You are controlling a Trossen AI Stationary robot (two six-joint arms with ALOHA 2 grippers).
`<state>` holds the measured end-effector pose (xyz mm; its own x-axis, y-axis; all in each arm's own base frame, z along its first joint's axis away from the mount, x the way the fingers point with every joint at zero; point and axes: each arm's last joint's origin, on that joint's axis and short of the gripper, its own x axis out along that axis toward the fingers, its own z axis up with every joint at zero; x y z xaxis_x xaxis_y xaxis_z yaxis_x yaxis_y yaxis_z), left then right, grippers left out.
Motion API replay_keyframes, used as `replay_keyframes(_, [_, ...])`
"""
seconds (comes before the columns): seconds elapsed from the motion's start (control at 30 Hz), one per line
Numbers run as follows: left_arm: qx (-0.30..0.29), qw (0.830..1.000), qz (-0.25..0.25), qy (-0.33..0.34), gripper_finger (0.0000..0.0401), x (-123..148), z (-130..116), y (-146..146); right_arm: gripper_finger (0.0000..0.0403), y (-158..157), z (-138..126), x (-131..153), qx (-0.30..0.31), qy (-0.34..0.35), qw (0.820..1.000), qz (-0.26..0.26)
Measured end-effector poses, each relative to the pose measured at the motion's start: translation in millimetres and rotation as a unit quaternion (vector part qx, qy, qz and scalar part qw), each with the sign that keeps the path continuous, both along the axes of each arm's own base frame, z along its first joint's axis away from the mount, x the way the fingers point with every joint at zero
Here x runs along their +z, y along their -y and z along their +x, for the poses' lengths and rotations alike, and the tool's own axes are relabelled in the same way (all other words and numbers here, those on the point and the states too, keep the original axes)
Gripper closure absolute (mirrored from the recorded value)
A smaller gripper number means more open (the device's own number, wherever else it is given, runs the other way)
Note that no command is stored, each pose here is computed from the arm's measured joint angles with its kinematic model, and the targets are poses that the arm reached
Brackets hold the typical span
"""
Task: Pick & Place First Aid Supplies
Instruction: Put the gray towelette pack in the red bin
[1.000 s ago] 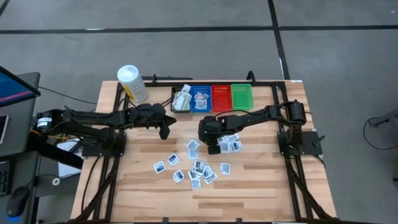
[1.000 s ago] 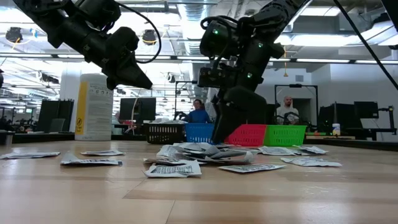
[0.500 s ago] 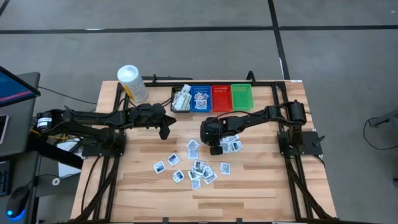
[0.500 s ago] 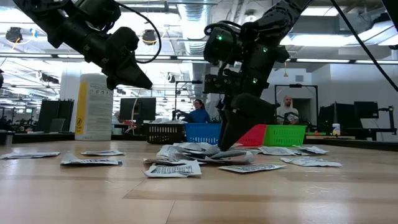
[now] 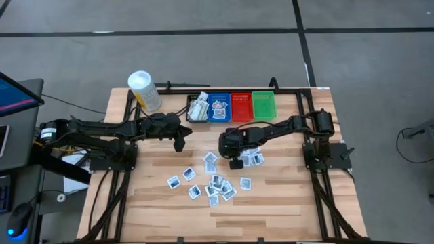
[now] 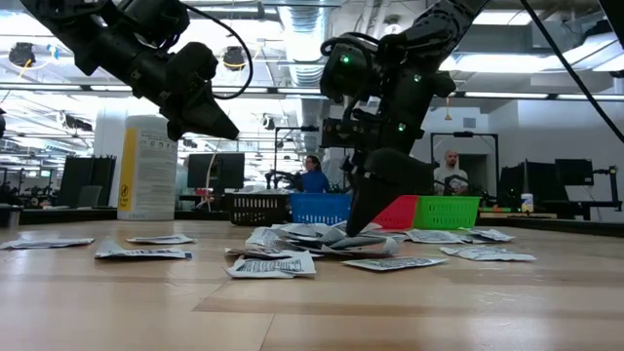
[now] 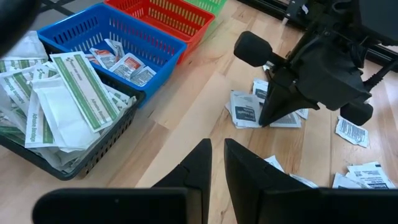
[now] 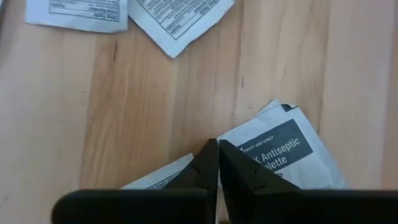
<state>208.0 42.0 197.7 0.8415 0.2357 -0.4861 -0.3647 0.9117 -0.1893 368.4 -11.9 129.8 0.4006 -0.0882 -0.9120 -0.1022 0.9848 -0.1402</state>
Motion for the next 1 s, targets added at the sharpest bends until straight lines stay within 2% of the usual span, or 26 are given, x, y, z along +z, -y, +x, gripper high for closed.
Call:
replay_keyframes(0.3, [0.0,1.0,0.0,0.0,0.0358,0,0,0,0.0402,1,4,20,0.004,-0.039,0.999,-0.004])
replay_keyframes(0.47, [0.0,1.0,0.0,0.0,0.0358,0,0,0,0.0402,1,9,39,0.016,-0.028,0.999,-0.011])
replay_keyframes(0.8, [-0.003,1.0,0.0,0.003,0.0358,-1,0,1,0.0403,10,9,93,0.003,0.051,0.999,-0.016])
replay_keyframes(1.0, [0.001,1.0,-0.009,-0.006,0.0358,-14,-6,2,0.0403,17,1,118,-0.012,0.084,0.996,-0.022])
